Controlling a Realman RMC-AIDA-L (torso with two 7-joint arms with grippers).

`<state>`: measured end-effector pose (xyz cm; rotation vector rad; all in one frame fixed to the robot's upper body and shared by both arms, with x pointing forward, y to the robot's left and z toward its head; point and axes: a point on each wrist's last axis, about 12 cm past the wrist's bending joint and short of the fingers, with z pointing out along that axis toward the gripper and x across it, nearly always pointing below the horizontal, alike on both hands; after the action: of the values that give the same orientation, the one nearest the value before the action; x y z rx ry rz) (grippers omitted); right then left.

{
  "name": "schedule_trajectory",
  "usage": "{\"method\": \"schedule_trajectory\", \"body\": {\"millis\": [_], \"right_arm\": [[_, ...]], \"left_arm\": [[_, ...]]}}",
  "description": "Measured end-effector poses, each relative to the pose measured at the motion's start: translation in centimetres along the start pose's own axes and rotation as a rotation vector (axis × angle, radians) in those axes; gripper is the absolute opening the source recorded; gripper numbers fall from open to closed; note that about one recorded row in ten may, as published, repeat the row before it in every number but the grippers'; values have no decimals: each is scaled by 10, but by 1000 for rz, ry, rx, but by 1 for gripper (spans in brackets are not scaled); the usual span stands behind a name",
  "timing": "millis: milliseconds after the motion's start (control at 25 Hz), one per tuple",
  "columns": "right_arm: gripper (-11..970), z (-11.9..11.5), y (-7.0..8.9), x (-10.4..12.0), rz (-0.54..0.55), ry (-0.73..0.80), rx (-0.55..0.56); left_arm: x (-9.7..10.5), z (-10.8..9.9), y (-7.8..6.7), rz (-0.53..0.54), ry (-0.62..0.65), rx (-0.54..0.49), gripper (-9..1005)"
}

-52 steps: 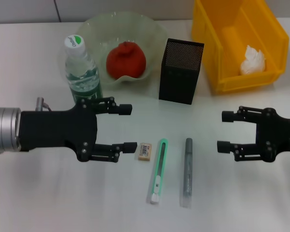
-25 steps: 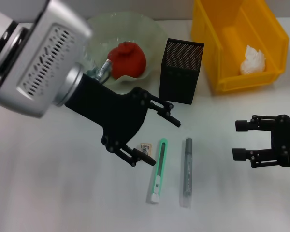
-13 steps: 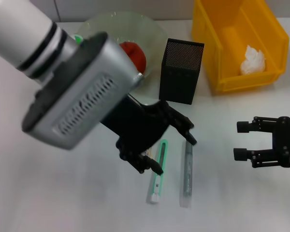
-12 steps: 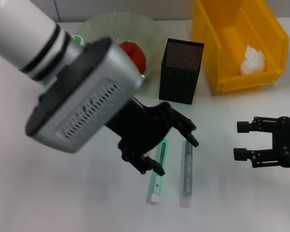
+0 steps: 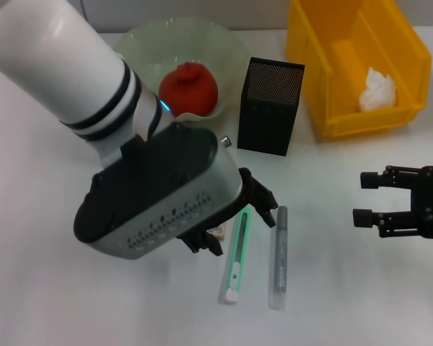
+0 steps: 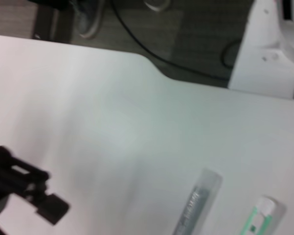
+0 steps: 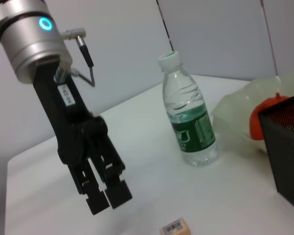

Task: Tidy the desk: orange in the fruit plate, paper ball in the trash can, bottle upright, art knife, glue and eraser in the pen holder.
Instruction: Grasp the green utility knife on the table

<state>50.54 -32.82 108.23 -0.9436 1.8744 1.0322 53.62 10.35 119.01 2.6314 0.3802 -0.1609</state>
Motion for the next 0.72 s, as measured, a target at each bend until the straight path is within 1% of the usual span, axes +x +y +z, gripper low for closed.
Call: {"method": "schedule_trajectory", "body": {"millis": [120,200,440,520,600,720], "right_arm": [[830,-3,-2,-2,1,-15,16],[830,-5,-3,-2,5,-28,28],[829,-10,-3,0,9,-60,54],[829,-10,-3,0,10,-61,53],[829,-10,-3,0,8,-60,57],[829,-10,-3,0,7,-56,54]], "left_arm": [[1,3,0,57,40,40,788],[2,4,0,68,47,51,788],[7,7,6,126,83,110,787],[6,8,8,145,89,129,788],[2,12,9,180,88,165,788],[-2,15,9,203,86,187,786]]}}
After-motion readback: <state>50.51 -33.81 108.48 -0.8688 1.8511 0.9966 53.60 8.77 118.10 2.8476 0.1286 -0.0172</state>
